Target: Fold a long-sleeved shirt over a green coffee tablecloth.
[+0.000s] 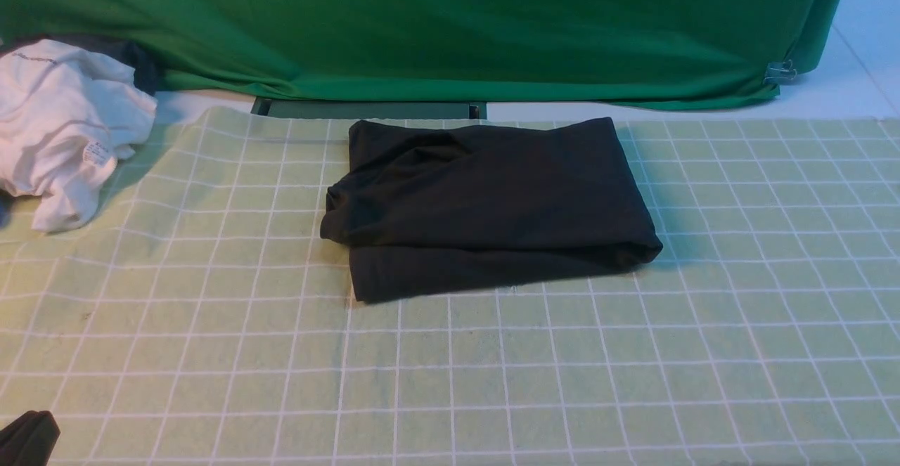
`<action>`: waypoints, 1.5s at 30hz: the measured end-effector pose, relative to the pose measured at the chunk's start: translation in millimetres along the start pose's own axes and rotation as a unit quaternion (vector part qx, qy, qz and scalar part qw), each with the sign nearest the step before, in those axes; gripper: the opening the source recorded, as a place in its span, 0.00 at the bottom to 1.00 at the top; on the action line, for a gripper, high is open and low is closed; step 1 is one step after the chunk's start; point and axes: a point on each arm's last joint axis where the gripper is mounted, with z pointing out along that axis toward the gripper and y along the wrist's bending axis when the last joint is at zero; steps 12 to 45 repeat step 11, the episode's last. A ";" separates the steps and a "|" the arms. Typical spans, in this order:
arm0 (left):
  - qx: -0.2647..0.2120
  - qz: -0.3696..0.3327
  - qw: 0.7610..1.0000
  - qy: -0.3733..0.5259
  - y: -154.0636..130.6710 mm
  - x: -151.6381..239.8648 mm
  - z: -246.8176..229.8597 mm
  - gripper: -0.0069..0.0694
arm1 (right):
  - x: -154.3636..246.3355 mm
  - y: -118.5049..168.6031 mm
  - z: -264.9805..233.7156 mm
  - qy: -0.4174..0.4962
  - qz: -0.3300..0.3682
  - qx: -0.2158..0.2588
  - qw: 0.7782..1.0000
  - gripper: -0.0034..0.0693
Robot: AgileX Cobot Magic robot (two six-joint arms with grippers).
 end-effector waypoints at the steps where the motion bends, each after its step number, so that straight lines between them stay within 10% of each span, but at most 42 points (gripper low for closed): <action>1: 0.000 0.000 1.000 0.000 0.0 0.0 0.0 0.04 | 0.0 0.0 0.0 0.000 0.000 0.000 1.000 0.38; 45: 0.000 0.004 1.000 0.000 0.0 0.0 0.0 0.04 | 0.0 0.0 0.0 0.000 0.000 0.000 1.000 0.38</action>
